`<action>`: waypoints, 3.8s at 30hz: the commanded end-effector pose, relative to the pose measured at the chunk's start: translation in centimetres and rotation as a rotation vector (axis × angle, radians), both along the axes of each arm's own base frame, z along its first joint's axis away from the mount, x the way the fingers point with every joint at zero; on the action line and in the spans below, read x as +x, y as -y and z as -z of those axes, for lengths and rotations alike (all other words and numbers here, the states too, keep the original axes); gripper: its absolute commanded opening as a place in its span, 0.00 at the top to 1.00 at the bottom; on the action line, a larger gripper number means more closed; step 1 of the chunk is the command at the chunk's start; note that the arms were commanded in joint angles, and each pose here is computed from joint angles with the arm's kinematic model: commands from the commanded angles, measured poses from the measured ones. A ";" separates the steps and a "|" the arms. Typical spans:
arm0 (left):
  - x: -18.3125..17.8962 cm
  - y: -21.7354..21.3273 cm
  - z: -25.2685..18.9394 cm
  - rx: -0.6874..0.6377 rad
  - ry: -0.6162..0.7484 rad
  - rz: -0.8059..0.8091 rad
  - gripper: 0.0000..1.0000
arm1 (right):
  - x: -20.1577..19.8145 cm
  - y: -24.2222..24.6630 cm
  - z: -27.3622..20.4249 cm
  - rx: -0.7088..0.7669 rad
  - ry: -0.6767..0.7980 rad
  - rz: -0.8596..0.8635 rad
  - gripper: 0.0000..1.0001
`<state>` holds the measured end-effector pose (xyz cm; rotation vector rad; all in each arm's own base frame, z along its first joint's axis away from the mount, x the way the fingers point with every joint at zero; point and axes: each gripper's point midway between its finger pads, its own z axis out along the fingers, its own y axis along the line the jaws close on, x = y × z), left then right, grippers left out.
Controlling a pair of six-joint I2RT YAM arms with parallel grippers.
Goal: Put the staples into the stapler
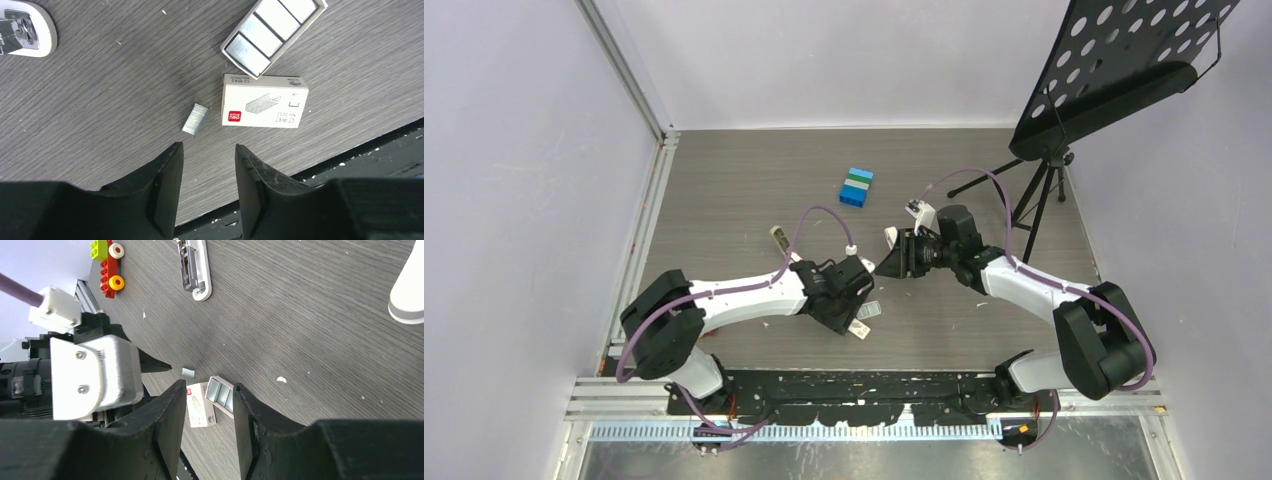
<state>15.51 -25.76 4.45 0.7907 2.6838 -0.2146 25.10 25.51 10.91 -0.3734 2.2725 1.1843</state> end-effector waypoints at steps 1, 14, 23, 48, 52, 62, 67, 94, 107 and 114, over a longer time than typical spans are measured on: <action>0.2 0.0 0.6 0.007 -0.026 0.026 0.56 | 0.8 -0.3 -2.5 0.027 0.090 -0.007 0.56; 0.7 -0.2 2.4 0.031 -0.070 0.036 0.60 | 0.8 -0.3 -2.6 0.023 0.096 -0.008 0.56; 1.0 -0.5 3.0 0.050 -0.068 0.034 0.63 | 0.8 -0.3 -2.5 0.023 0.094 -0.008 0.56; 1.5 -0.7 3.1 -0.024 -0.065 -0.043 0.78 | 0.8 -0.4 -2.4 0.029 0.089 -0.014 0.56; 1.9 -1.0 3.1 -0.069 -0.075 -0.091 0.80 | 0.7 -0.5 -2.5 0.033 0.090 -0.017 0.56; 3.4 -1.4 1.6 -0.196 -0.007 -0.184 0.80 | 0.5 -0.9 -3.1 0.079 0.104 -0.039 0.56; 3.9 -0.7 0.1 -0.331 0.023 -0.214 0.80 | 0.2 -1.4 -3.9 0.132 0.119 -0.057 0.56; 3.2 1.9 -15.0 -1.072 0.387 -0.073 0.78 | -5.3 -4.7 -10.1 0.462 0.295 -0.299 0.51; 1.5 3.4 -17.6 -1.197 0.341 0.028 0.78 | -7.3 -4.6 -14.3 0.667 0.413 -0.407 0.49; 1.3 3.5 -18.2 -1.221 0.335 0.038 0.78 | -7.4 -4.6 -14.4 0.667 0.430 -0.411 0.49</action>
